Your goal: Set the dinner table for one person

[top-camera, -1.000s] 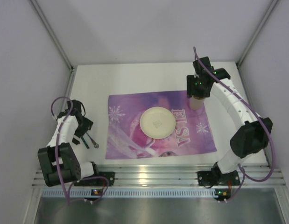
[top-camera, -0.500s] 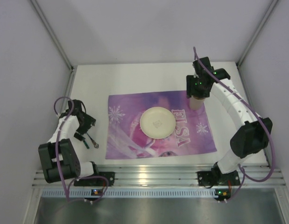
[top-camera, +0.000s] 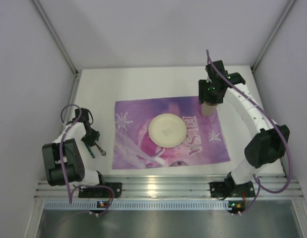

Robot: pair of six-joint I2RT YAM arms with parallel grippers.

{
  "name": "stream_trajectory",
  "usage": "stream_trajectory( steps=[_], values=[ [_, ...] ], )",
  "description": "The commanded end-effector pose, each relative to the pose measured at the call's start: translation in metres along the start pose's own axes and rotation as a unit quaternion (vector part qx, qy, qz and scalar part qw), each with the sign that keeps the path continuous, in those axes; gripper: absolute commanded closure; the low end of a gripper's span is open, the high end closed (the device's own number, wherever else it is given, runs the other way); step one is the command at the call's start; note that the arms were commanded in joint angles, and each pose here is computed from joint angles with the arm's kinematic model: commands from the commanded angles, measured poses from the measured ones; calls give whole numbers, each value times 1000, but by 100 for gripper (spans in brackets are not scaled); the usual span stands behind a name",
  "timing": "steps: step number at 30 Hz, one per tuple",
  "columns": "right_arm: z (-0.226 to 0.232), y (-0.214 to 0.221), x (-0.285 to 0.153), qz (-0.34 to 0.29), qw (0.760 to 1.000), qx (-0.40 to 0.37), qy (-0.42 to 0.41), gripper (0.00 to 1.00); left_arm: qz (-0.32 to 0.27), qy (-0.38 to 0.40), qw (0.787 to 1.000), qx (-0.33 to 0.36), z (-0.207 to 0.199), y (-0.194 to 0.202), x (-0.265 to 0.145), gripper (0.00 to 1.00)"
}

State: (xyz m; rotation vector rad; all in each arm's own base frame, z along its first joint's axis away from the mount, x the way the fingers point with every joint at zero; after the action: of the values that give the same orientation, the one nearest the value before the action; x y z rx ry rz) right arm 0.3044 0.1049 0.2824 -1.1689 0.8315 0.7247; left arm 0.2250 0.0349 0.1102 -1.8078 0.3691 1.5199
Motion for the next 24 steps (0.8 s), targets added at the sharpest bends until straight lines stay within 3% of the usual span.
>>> stream_trajectory(
  steps=[1, 3, 6, 9, 13, 19, 21, 24],
  values=[
    [-3, -5, -4, -13, 1000, 9, -8, 42, -4, 7, 1000, 9, -5, -2, 15, 66],
    [-3, -6, -4, -14, 1000, 11, -8, 42, 1, 3, 1000, 14, -4, -1, 19, 76],
    [-5, -7, -4, -13, 1000, 14, -6, 42, 4, -2, 1000, 23, -4, -1, 23, 79],
    [-6, -9, -3, -13, 1000, 18, -7, 42, 8, -8, 999, 34, -3, -2, 27, 100],
    [-8, -9, -2, -12, 1000, 20, -6, 42, 3, -7, 998, 59, -6, -10, 26, 100],
    [-9, -10, -1, -10, 1000, 25, -8, 42, -59, -9, 987, 148, -12, -51, -9, 100],
    [-9, -11, 0, -8, 1000, 26, -9, 43, -97, 24, 982, 158, -15, -60, -27, 100],
    [-7, -12, 2, -4, 1000, 27, -15, 43, -110, 80, 974, 180, -26, -67, -41, 100]
  ],
)
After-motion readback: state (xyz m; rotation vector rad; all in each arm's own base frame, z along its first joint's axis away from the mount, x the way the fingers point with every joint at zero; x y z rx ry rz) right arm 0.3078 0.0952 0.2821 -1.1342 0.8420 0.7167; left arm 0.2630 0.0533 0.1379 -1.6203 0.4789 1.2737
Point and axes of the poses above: each gripper's point midway between its finger pads, its own x axis out along the fingers, its own z axis along the line the jaws close on, y = z × x, the point moved 10 cm from there along -x, back along the fingers, and after that the axes turned 13 degrees about x, right-handed, at the moved point
